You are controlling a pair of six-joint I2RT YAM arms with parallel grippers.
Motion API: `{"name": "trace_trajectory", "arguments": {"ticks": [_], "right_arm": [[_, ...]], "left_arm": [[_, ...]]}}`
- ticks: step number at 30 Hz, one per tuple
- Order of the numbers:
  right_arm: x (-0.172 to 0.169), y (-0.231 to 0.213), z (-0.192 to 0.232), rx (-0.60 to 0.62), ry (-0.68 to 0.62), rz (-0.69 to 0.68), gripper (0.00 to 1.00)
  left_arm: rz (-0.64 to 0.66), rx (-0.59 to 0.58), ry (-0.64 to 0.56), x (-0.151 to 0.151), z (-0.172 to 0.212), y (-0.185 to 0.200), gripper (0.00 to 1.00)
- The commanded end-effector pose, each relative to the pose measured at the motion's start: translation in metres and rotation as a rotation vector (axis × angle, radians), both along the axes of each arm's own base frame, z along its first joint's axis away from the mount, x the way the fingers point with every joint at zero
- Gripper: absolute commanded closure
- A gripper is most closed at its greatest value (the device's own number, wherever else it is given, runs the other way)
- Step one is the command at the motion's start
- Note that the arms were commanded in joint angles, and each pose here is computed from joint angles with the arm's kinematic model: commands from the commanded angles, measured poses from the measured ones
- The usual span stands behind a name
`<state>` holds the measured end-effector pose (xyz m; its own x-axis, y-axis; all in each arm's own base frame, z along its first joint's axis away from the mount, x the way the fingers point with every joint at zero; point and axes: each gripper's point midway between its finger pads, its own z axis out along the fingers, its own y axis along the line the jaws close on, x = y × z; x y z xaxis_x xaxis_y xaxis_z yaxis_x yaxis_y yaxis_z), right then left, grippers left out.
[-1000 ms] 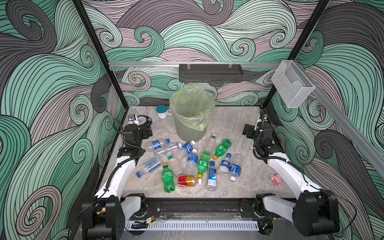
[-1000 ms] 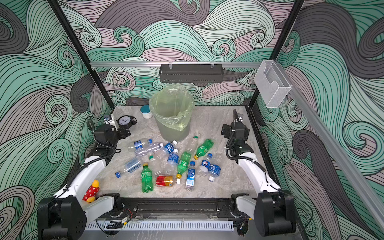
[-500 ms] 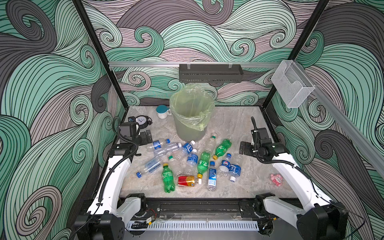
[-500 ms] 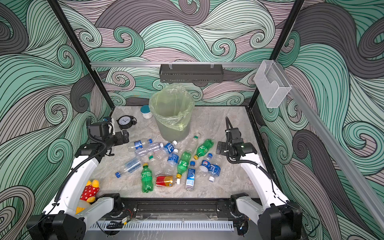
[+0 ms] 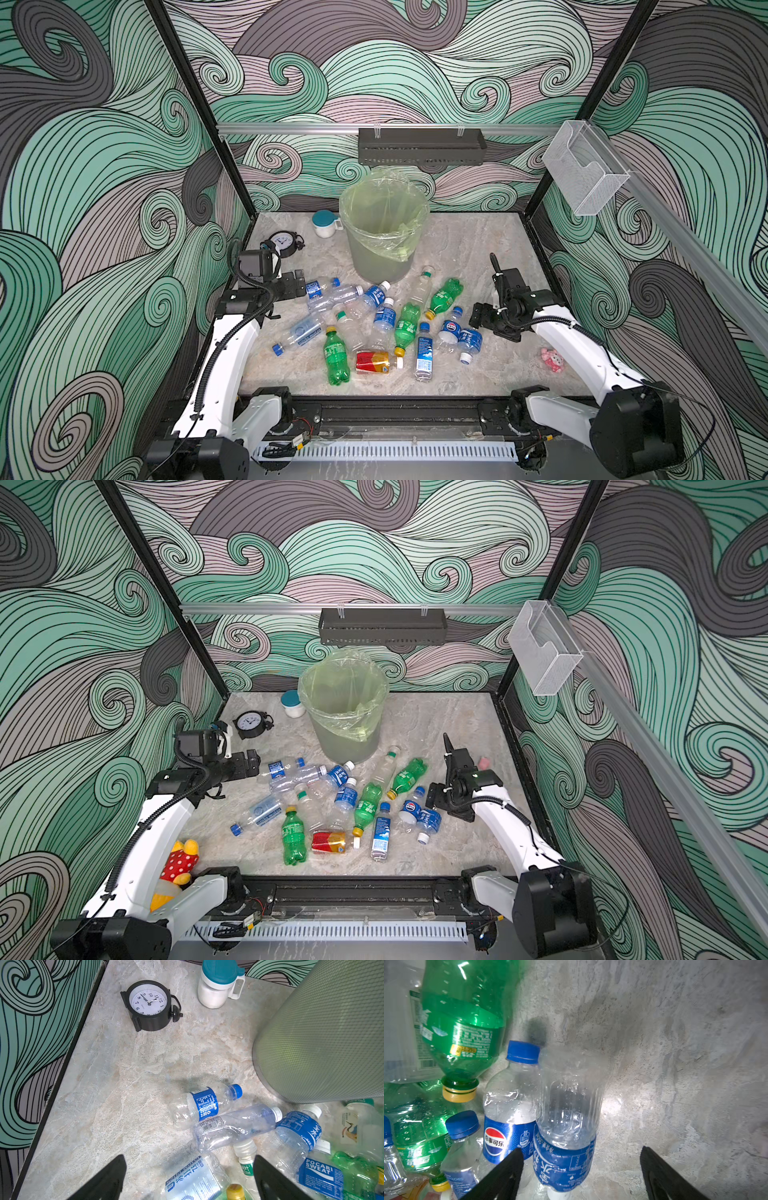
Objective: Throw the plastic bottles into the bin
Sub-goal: 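Reach the right gripper down and grasp a clear blue-labelled water bottle, then lift the water bottle with the right gripper and release it into the bin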
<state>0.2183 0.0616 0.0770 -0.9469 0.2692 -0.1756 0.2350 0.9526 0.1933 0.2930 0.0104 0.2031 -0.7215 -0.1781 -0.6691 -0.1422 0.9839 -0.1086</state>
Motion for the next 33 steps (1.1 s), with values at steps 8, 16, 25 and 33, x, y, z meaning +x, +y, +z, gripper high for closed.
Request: {"name": "trace_trajectory", "arguments": {"ticks": [8,16,25,33], "right_arm": [[0.014,0.012,-0.035,0.064,-0.006,-0.06,0.23],[0.016,0.006,-0.053,0.02,0.034,-0.053,0.3],[0.018,-0.002,-0.052,-0.042,0.047,-0.031,0.44],[0.036,-0.006,-0.012,-0.089,-0.049,0.04,0.54]], "left_arm": [[-0.02,-0.03,0.0,-0.002,0.005,-0.007,0.03],[0.0,-0.008,0.029,-0.003,-0.004,-0.002,0.03],[0.012,0.0,0.039,-0.004,-0.01,0.001,0.03],[0.024,0.024,0.049,-0.003,-0.019,0.005,0.03]]}}
